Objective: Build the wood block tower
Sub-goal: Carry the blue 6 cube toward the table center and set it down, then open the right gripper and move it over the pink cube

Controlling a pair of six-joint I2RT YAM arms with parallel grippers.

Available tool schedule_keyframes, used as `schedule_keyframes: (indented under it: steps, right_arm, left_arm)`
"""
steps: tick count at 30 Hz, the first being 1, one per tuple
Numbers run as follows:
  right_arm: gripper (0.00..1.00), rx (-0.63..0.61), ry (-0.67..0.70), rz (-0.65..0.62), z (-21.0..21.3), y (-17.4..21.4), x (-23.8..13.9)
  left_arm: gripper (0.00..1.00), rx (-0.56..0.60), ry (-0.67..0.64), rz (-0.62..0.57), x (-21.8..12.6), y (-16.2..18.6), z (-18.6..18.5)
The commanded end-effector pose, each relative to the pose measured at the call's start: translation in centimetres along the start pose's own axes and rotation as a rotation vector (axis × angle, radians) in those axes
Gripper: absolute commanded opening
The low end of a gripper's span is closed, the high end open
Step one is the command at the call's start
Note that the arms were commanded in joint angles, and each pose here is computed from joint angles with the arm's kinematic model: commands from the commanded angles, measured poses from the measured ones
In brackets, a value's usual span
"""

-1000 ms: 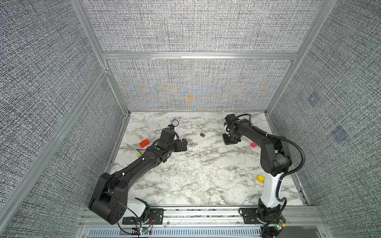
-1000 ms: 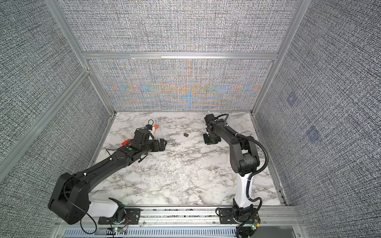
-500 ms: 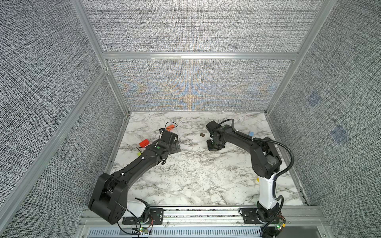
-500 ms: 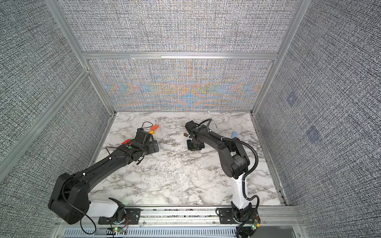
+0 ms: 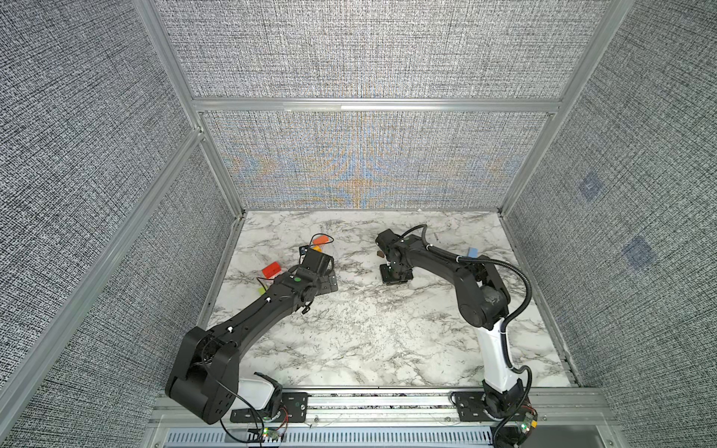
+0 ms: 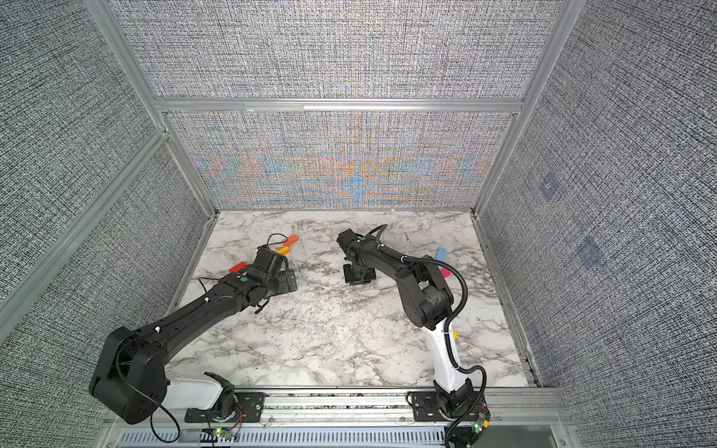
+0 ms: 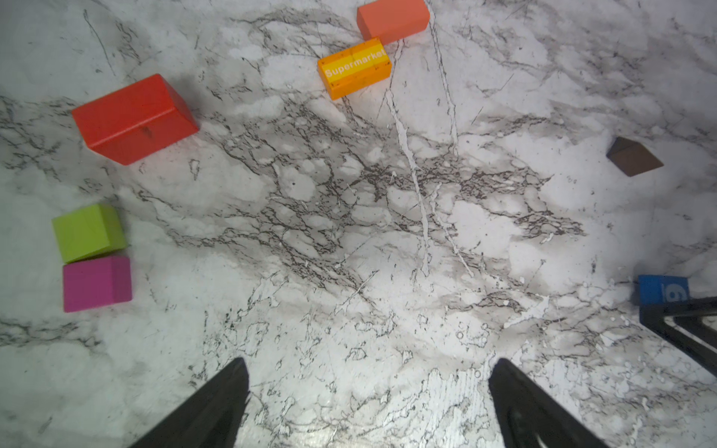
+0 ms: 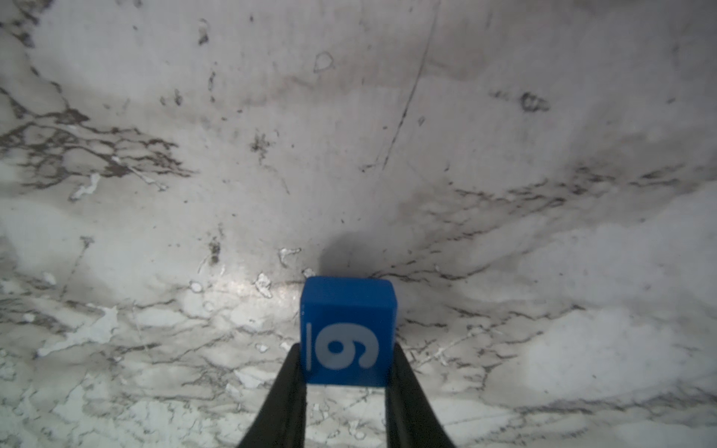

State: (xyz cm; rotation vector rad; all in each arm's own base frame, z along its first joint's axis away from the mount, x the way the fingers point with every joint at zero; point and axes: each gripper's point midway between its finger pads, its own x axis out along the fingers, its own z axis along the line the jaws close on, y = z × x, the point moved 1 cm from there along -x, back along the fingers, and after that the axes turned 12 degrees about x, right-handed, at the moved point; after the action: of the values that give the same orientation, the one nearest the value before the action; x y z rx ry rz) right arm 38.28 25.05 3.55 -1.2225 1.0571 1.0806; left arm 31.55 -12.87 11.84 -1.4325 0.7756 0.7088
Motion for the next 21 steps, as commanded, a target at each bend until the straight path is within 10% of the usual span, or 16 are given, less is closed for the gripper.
schedule_keyframes:
  steps: [1, 13, 21]
  right_arm:
    - [0.28, 0.007, 0.035, 0.014, -0.5, 0.3, 0.3]
    - [0.58, -0.011, 0.019, -0.009, -0.5, 0.1, -1.5]
    - [0.61, 0.034, 0.007, -0.09, -3.3, -1.2, -5.9]
  left_arm:
    - [0.99, 0.004, 0.023, 0.01, 0.3, 0.3, -0.4]
    - [0.99, 0.025, 0.04, 0.008, 0.1, -0.3, -0.8]
    - [0.99, 0.064, 0.115, -0.004, 0.1, -3.7, -3.4]
